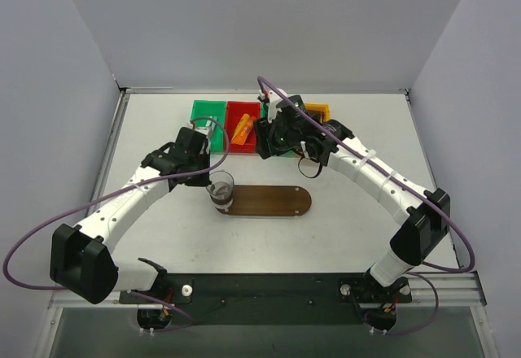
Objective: Prepare toiletry sets of a toothbrush and toothpaste on the tray
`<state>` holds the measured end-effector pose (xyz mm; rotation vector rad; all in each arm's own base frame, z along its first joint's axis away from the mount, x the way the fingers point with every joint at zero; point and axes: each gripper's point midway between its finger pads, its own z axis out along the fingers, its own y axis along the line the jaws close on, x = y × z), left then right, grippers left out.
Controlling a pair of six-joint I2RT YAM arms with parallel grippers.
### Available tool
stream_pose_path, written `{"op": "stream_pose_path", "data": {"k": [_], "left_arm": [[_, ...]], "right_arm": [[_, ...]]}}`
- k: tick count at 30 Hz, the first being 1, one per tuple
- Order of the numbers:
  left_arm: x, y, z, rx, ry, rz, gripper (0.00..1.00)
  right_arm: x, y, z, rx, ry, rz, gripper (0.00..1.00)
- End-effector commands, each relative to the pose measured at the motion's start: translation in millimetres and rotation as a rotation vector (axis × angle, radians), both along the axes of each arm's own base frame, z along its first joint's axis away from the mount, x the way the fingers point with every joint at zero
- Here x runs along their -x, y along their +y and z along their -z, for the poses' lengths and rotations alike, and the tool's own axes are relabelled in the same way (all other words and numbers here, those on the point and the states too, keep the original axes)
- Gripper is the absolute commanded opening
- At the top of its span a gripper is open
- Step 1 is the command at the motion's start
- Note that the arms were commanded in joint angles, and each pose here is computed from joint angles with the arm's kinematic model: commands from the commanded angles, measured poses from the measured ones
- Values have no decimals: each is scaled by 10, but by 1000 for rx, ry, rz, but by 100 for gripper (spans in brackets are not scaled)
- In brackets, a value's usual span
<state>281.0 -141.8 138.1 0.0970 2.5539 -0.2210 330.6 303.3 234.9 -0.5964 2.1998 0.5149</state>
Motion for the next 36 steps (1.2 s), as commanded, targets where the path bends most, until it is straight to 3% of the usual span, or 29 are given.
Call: {"op": "stream_pose_path", "data": {"k": [1,20,22,26,36], "left_arm": [[-16,75,-62,-13,-39,-43,4],[-31,102,-51,-14,-57,-65,1],[-32,100,-65,-14,-61,-60,6],[-30,86,-100,-1,-76,-50,33],[-8,109,-248,15,-124,-48,58]], "right_arm": [[-43,59,-91,-5,-32,-15,49],[-114,115,-63,21,-34,-41,49],[-116,119,-50,24,-31,-44,49],[-130,135,-45,25,-29,-45,50],[-147,141,-62,12,-21,-31,52]]}}
